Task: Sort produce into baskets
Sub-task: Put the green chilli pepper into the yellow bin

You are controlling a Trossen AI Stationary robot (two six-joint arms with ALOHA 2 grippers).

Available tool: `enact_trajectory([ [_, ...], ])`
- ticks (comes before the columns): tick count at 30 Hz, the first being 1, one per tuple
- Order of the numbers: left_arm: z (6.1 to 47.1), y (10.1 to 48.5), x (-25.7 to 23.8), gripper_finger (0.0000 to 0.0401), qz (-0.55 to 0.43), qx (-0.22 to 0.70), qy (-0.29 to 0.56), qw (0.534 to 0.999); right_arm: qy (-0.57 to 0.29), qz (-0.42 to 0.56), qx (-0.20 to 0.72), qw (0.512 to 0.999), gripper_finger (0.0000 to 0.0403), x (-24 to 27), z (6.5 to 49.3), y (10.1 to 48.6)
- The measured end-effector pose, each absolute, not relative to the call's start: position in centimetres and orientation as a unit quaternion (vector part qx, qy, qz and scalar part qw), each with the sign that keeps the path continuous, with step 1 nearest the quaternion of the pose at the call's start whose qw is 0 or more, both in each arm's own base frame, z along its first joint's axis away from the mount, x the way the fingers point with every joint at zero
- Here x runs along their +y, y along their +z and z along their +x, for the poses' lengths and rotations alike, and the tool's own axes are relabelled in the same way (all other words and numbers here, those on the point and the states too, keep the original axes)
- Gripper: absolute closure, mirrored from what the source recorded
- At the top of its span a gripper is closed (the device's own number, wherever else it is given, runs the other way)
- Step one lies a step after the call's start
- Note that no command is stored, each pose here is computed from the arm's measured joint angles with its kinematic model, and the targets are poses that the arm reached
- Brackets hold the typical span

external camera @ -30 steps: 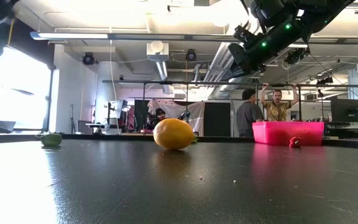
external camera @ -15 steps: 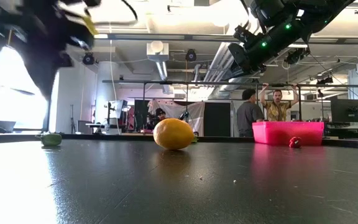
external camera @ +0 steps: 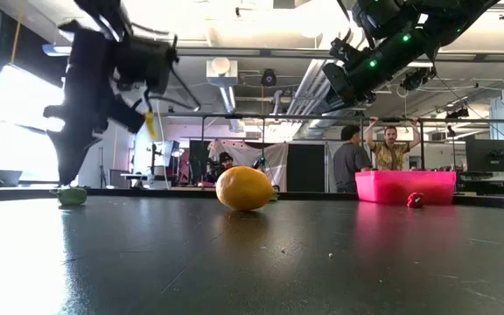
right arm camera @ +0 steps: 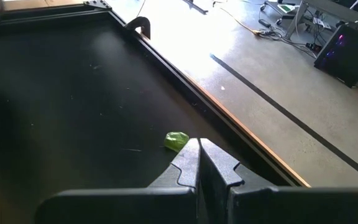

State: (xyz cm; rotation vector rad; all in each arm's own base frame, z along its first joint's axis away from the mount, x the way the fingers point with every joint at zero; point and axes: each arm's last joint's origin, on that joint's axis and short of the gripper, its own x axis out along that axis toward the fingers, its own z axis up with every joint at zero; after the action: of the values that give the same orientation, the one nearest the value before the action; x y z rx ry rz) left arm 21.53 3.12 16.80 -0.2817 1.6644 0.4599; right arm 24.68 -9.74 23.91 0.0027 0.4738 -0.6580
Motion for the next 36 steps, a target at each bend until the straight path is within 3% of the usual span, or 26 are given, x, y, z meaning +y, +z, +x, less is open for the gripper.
enact_trajectory([
  [3,21.0,16.0,4.0,0.0184,-0.131,0.723,0.224,0.64,-0.32,0.001,0.231,0.919,0.0403,-9.7,24.7,23.9],
  [9,21.0,15.0,4.5,0.0185,-0.158,0.701,0.182,0.672,-0.32,0.002,0.231,0.919,0.0403,-9.7,24.7,23.9],
  [14,20.7,14.5,4.5,0.019,-0.156,0.705,0.184,0.667,-0.32,0.002,0.23,0.919,0.0403,-9.7,24.7,23.9],
  [29,20.9,13.9,4.6,0.0308,-0.074,0.694,0.131,0.704,-0.32,0.002,0.23,0.919,0.0403,-9.7,24.7,23.9],
  [36,21.1,14.0,4.5,0.0285,-0.036,0.691,0.139,0.708,-0.32,0.001,0.231,0.919,0.0403,-9.7,24.7,23.9],
])
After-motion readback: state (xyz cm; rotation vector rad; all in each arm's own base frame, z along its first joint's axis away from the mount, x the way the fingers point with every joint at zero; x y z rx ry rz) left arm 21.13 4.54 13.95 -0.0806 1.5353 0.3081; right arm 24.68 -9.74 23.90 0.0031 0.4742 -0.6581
